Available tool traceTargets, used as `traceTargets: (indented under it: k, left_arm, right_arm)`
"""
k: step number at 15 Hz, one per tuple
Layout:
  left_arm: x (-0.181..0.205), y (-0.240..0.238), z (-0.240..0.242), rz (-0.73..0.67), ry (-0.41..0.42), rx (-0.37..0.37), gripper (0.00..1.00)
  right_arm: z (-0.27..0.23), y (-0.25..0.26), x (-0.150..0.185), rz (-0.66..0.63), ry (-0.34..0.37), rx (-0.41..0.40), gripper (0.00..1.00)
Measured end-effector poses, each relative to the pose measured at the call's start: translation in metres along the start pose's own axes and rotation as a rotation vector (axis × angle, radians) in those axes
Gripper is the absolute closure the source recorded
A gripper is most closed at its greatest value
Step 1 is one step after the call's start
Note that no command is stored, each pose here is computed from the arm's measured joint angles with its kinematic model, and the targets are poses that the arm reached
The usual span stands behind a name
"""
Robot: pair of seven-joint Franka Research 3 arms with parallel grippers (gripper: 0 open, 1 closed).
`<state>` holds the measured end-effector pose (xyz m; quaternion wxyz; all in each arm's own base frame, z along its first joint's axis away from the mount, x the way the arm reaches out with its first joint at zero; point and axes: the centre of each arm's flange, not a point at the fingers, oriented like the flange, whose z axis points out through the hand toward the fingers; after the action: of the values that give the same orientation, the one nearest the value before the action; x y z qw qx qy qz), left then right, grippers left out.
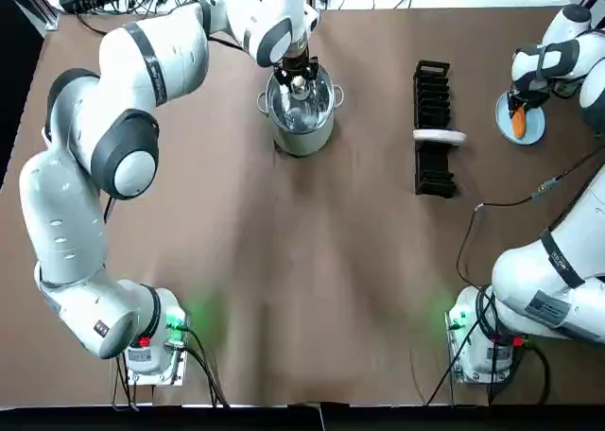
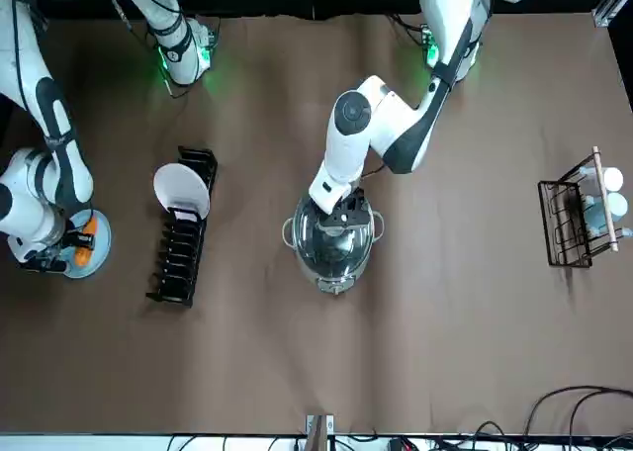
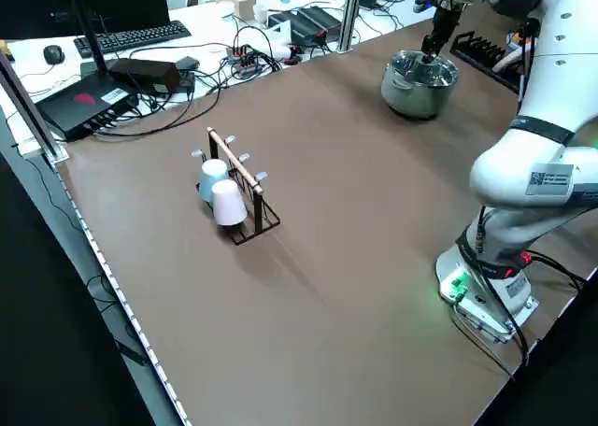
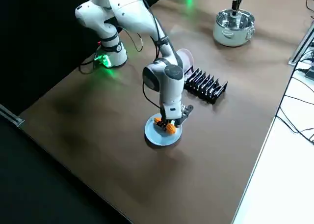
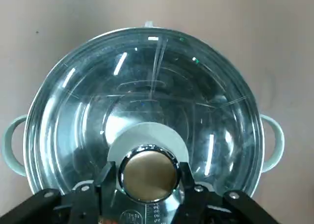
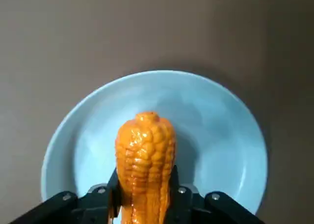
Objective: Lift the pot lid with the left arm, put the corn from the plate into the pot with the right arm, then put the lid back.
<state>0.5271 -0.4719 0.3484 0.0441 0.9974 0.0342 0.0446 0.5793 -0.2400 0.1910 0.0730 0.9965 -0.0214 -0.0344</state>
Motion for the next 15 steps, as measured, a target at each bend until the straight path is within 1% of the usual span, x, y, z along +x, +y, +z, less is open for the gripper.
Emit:
traceTargets:
  k: [2, 4, 6, 8, 10, 11, 13, 15]
  left_arm:
    - [0.000, 0.000, 0.000, 0.000, 0.000, 0.000, 0.40]
    - [0.001, 0.000, 0.000, -0.001, 0.001, 0.000, 0.40]
    - [0.001, -0.001, 0.001, -0.001, 0.001, 0.001, 0.40]
    - [0.003, -0.001, 0.001, -0.003, 0.003, 0.000, 0.40]
    - [0.005, -0.001, 0.003, -0.006, 0.003, 0.000, 0.40]
    - [0.006, -0.001, 0.005, -0.006, 0.003, 0.001, 0.40]
    - [0.006, 0.000, 0.005, -0.007, 0.004, 0.000, 0.40]
    - [0.006, 0.001, 0.003, -0.006, 0.006, -0.003, 0.45]
  right_arm:
    - [-0.024, -0.026, 0.010, -0.044, -0.031, 0.005, 0.62]
    - [-0.077, -0.071, 0.021, -0.116, -0.053, 0.011, 0.62]
    - [-0.141, -0.117, 0.021, -0.188, -0.092, 0.015, 0.62]
    - [-0.198, -0.156, 0.013, -0.253, -0.142, 0.018, 0.62]
    - [-0.242, -0.199, 0.003, -0.317, -0.160, 0.033, 0.62]
    - [-0.260, -0.222, -0.003, -0.340, -0.166, 0.054, 0.62]
    - [-0.290, -0.260, -0.016, -0.360, -0.176, 0.122, 0.62]
    - [-0.315, -0.288, -0.025, -0.345, -0.173, 0.152, 0.62]
